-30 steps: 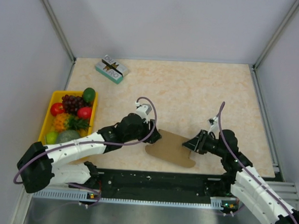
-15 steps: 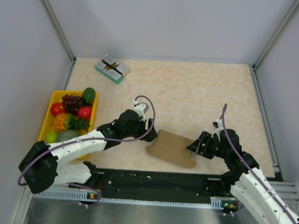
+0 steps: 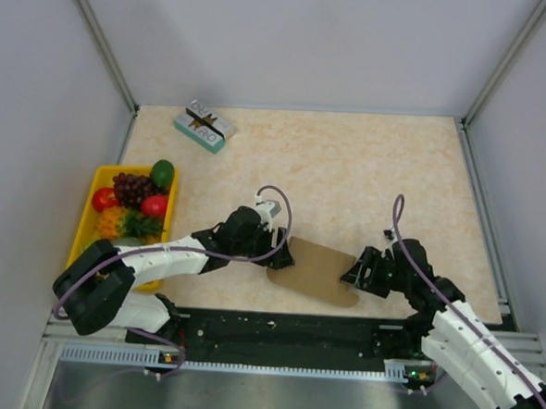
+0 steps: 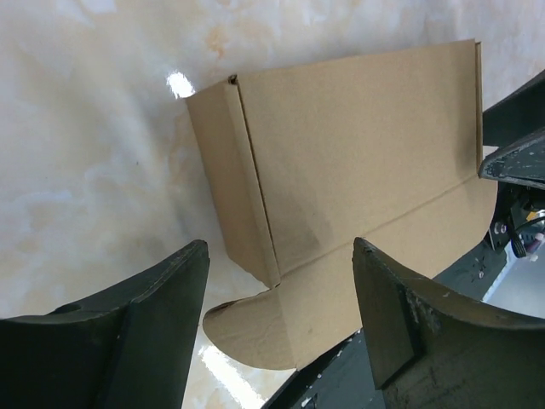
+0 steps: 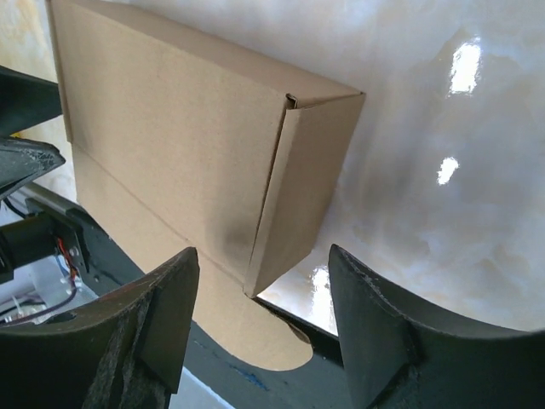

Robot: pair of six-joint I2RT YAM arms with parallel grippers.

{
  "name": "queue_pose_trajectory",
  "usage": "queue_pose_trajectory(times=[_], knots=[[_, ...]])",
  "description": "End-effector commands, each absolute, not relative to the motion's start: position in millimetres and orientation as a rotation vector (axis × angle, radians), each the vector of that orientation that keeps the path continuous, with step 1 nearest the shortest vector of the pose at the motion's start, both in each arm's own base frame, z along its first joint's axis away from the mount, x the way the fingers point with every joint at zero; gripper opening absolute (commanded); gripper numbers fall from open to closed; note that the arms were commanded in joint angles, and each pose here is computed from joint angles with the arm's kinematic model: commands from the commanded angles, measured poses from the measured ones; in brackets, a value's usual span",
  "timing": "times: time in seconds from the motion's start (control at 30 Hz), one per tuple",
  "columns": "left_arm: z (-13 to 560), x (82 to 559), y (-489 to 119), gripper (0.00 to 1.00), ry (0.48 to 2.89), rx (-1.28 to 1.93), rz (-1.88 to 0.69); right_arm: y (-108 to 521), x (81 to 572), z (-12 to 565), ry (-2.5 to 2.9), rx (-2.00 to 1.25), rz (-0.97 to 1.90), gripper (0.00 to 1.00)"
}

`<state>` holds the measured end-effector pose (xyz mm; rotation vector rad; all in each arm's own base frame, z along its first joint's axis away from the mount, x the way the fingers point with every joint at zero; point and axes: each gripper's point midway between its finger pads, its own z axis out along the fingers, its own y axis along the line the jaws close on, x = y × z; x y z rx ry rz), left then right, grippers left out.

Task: Fold the paper box

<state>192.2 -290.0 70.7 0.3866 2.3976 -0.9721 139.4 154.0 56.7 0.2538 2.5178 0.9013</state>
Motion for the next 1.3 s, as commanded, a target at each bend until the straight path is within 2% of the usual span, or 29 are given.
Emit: queue_pose_trajectory(times=[0.0, 0.3, 0.5, 0.9, 1.0, 1.07, 1.27], knots=[[79, 190, -297, 0.72, 2.354, 0.363, -1.06, 175, 159, 71, 2.408, 0.178, 0.988, 0.62], [88, 186, -267, 0.73, 2.331, 0.257, -0.965, 216, 172, 83, 2.406, 0.064, 1.122, 0.59], [107, 190, -239, 0.77, 2.286, 0.168, -0.848, 201, 172, 78, 2.427, 0.012, 0.989, 0.61], [108, 175, -246, 0.78, 2.261, 0.126, -1.002, 188, 166, 77, 2.449, -0.06, 0.873, 0.64], [124, 166, -256, 0.83, 2.194, 0.122, -1.15, 188, 163, 75, 2.463, -0.071, 0.874, 0.64], [134, 158, -258, 0.91, 2.13, 0.138, -1.24, 192, 163, 73, 2.487, -0.076, 0.886, 0.64], [144, 173, -251, 0.98, 2.12, 0.208, -1.1, 197, 164, 69, 2.517, -0.093, 0.89, 0.64]])
